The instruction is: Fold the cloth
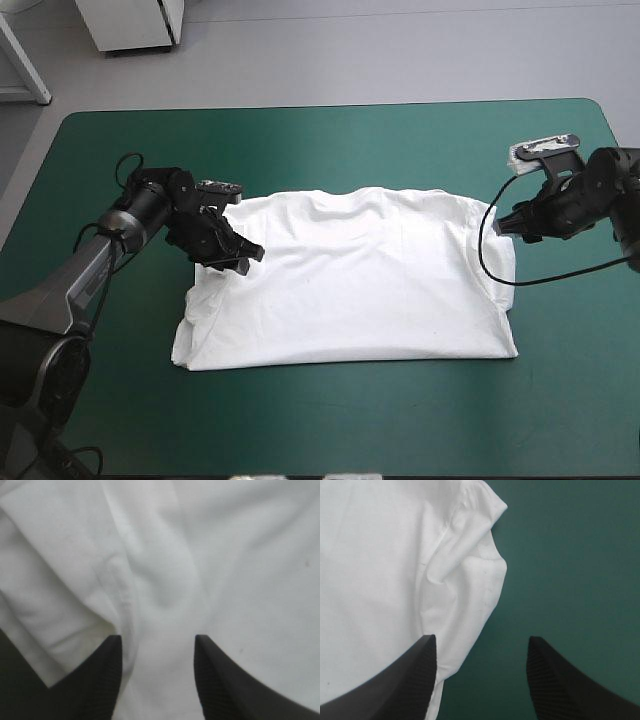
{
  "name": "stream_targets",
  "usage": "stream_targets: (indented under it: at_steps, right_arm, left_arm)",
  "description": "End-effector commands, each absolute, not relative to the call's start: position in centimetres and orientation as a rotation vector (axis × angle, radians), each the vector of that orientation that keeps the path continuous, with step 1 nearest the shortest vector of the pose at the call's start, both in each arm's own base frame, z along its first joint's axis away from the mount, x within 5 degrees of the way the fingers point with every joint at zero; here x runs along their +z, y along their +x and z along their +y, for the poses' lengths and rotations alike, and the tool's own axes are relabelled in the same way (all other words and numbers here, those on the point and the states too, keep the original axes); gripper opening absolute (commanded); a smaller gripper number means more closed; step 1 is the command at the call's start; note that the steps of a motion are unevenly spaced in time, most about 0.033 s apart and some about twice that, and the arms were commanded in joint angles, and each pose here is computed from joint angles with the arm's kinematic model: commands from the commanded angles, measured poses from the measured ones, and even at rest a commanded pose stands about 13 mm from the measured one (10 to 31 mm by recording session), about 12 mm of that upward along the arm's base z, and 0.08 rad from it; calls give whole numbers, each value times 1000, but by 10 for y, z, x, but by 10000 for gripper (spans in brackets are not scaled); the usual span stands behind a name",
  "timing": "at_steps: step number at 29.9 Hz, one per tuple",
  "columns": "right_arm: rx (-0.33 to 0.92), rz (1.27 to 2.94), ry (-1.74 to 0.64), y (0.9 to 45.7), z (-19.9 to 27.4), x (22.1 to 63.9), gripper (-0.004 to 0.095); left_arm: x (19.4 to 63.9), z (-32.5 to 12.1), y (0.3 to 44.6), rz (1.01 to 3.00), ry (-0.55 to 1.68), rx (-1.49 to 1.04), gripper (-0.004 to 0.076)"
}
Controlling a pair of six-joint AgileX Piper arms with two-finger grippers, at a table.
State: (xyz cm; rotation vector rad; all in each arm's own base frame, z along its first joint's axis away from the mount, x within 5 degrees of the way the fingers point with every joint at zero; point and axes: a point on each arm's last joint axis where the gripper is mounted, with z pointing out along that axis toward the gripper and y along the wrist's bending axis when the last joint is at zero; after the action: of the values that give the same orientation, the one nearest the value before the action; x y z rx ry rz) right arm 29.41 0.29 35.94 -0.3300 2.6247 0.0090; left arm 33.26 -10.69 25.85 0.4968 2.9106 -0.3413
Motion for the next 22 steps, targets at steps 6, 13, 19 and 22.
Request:
stream_targets:
  at_steps: [6,13,19,22]
  right_arm:
    - [0,2639,-309,320,2,343,512]
    - [18,2760,-320,347,1,300,512]
    - [36,2827,-322,362,2,271,514]
    - [37,2850,-324,367,1,260,513]
  left_arm:
    - [354,-107,299,2639,510,-452,402]
    - [388,-106,283,2514,530,-498,402]
    - [397,-106,280,2493,534,-507,402]
    - [397,-107,280,2493,532,-527,402]
